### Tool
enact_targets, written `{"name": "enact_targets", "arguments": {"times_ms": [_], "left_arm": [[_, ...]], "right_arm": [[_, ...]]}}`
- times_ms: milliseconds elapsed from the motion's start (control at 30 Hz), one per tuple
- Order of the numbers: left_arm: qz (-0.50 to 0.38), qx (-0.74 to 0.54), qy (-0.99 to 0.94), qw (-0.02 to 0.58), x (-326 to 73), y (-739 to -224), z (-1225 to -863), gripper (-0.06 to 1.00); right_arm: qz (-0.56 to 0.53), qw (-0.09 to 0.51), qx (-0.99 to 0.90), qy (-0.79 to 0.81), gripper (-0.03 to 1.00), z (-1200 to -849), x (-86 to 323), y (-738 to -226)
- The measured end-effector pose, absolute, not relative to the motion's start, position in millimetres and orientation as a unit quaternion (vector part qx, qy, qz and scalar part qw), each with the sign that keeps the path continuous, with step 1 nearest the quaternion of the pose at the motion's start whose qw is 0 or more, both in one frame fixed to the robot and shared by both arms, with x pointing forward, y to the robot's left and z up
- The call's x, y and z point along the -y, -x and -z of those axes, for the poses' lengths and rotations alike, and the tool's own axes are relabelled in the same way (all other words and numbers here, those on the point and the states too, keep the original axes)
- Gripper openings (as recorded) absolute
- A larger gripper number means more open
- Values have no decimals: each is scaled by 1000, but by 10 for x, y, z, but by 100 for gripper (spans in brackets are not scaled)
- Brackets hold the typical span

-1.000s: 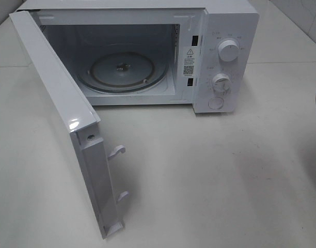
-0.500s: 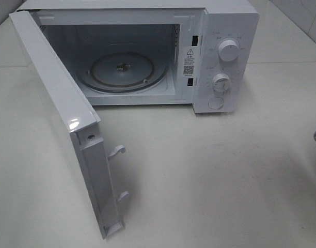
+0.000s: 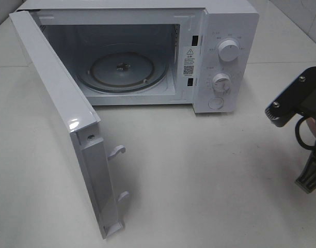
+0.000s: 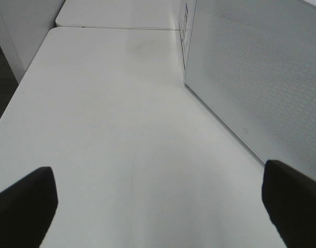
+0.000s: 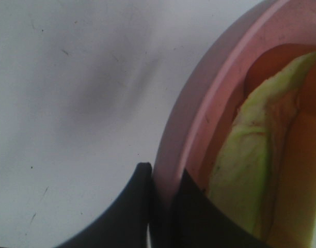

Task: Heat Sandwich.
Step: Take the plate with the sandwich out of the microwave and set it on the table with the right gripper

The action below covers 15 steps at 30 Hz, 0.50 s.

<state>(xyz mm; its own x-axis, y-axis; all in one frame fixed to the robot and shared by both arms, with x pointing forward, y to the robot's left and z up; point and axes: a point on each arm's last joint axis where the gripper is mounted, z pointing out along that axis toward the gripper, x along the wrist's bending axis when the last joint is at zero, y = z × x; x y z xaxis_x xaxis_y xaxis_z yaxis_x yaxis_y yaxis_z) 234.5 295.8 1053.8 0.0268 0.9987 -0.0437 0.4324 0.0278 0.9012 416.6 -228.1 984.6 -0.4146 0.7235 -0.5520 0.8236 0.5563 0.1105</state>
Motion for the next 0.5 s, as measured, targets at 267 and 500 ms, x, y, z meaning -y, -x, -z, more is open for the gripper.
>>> {"name": "enact_targets", "arguments": {"times_ms": [267,500], "left_arm": [[-359,-598,-598,395,-2958,-2345,-10538,99],[-359,-598,-598,395,-2958,-2345,-10538,99]], "right_arm": [[90,281,-819,-493,9,-9788,2200,-4440],[99,274,-806,-515,9,-9677,2261,-4558]]}}
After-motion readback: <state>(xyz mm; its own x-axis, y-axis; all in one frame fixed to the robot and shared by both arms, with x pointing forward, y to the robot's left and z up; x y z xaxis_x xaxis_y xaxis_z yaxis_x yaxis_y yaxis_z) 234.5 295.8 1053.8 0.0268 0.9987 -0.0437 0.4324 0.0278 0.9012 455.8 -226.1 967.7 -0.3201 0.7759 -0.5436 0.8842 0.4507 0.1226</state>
